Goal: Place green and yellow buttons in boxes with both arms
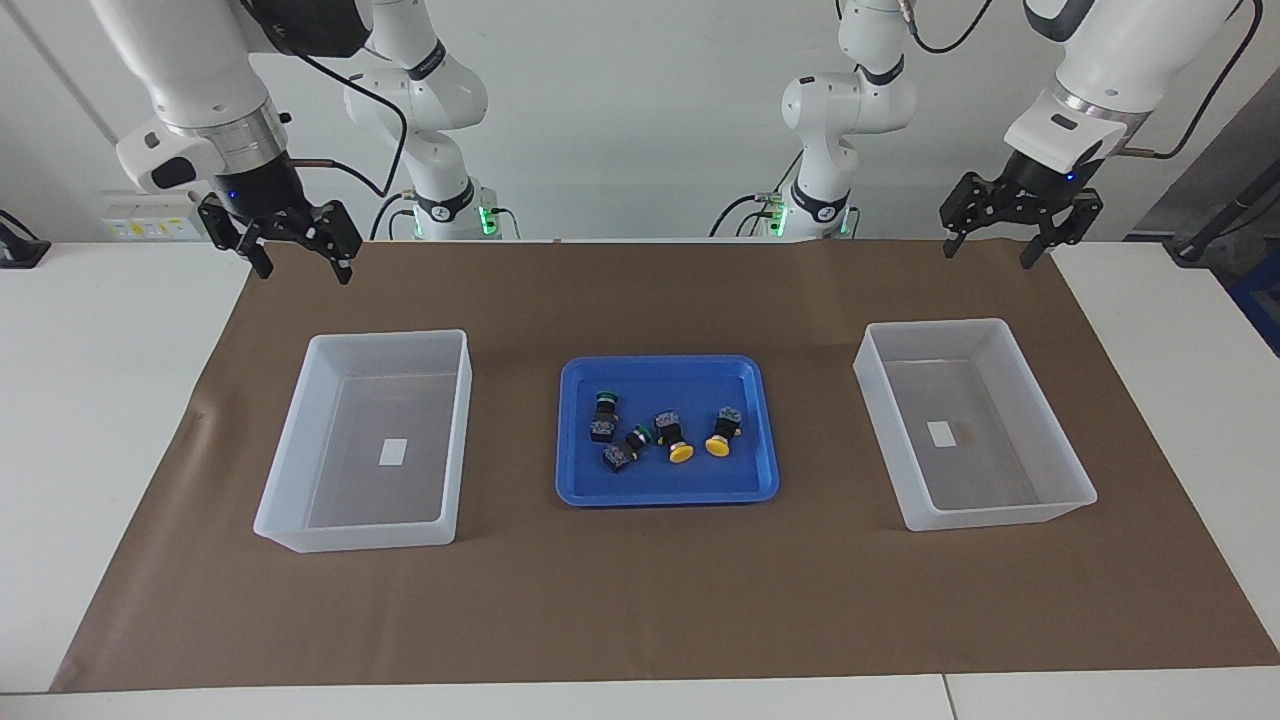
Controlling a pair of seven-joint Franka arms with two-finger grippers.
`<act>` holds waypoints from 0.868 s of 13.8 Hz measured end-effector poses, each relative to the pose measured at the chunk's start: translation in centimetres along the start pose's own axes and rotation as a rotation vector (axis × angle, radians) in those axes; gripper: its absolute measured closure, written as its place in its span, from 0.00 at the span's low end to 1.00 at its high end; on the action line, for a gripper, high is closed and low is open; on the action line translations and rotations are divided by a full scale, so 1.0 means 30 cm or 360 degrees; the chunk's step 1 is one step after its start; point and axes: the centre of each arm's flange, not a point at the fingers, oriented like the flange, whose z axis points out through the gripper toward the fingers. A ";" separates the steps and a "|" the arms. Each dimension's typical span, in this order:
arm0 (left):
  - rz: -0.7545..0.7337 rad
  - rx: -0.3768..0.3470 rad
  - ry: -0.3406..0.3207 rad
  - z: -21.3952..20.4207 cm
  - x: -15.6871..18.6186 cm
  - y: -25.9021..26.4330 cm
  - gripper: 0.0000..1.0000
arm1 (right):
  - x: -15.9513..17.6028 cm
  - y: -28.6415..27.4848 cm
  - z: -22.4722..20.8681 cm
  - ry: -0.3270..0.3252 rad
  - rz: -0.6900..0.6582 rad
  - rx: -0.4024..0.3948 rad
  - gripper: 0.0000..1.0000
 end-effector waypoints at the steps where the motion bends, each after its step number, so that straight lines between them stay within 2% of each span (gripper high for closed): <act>1: 0.0016 0.0002 0.0024 0.017 0.008 0.018 0.00 | 0.000 0.000 0.000 0.0000 0.0000 0.0000 0.00; 6: 0.0137 -0.0004 0.0066 0.143 0.036 0.161 0.00 | 0.000 0.000 0.000 0.0000 0.0000 0.0000 0.00; 12: 0.0257 -0.0020 0.0123 0.440 0.037 0.384 0.00 | 0.000 0.000 0.000 0.0000 0.0000 0.0000 0.00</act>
